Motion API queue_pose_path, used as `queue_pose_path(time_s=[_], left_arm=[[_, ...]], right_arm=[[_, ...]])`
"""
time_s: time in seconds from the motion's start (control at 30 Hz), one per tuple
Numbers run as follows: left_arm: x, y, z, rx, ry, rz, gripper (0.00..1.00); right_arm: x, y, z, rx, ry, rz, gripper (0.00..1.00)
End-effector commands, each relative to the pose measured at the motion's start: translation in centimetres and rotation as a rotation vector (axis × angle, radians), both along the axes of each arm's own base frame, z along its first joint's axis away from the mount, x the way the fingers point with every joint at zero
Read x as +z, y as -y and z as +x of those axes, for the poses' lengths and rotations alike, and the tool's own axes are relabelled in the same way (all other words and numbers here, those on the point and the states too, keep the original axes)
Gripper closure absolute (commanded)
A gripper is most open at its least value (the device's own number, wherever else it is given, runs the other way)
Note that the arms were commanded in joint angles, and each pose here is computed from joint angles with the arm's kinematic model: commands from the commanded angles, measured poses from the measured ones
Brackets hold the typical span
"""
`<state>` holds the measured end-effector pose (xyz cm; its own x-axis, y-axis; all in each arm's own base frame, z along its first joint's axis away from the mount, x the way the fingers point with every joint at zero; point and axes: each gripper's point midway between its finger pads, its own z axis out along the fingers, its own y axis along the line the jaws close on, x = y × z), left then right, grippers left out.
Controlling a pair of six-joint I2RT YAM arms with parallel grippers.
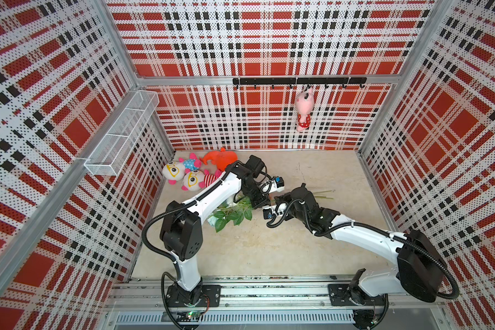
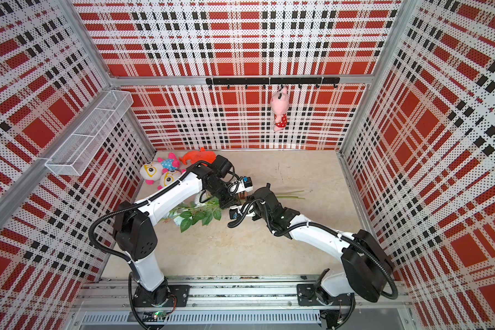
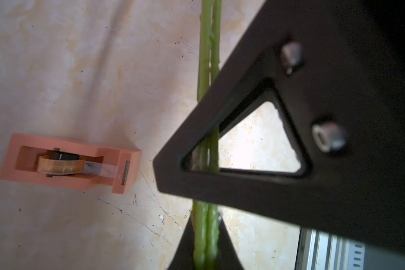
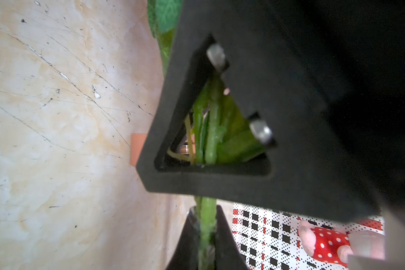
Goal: Wrap bouquets with tape
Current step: Wrap the tape around the bouquet.
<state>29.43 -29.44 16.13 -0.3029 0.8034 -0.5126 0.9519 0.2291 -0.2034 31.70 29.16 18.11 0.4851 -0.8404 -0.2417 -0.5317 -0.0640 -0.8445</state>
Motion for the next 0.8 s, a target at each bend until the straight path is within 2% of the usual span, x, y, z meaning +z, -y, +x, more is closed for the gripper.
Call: queue_pose_path(time_s=[0.0, 0.2, 0.23, 0.27, 0.3, 0.33, 0.57, 0.7, 0.77], left_arm=[[0.6, 0.9, -1.1, -0.089, -0.007, -0.035, 1.0], [0.6, 1.0, -1.3, -0.091, -0.012, -0.038, 1.0], [0.6, 0.9, -1.4, -0.091, -0.012, -0.039, 1.0], [0.6, 0.9, -1.4, -0.091, -0.011, -0.039, 1.0], [0.5, 1.0, -1.5, -0.094, -0.013, -0.039, 1.0], [0.5, 1.0, -1.5, -0.095, -0.015, -0.041, 1.0], [0.2, 1.3, -1.6, -0.105, -0.017, -0.044, 1.0], [0.0, 1.5, -1.4, -0.104, -0.016, -0.04, 1.0], [-0.1, 1.5, -1.3, -0.105, -0.016, -0.037, 1.0]], right_arm=[[0.1, 0.6, -0.2, -0.018, -0.024, -0.005, 1.0], [0.7, 0.5, -1.1, 0.007, -0.059, 0.04, 0.99], [0.8, 0.5, -1.4, 0.012, -0.078, 0.055, 0.81], [0.7, 0.6, -1.8, 0.02, -0.104, 0.056, 0.68], [0.7, 0.8, -2.1, 0.015, -0.143, 0.065, 0.54], [0.6, 1.1, -2.4, 0.012, -0.171, 0.07, 0.46], [1.0, 3.8, -3.7, -0.05, -0.217, 0.165, 0.23], [3.1, 4.9, -5.1, -0.084, -0.204, 0.325, 0.04], [4.0, 5.5, -6.0, -0.106, -0.222, 0.419, 0.0]])
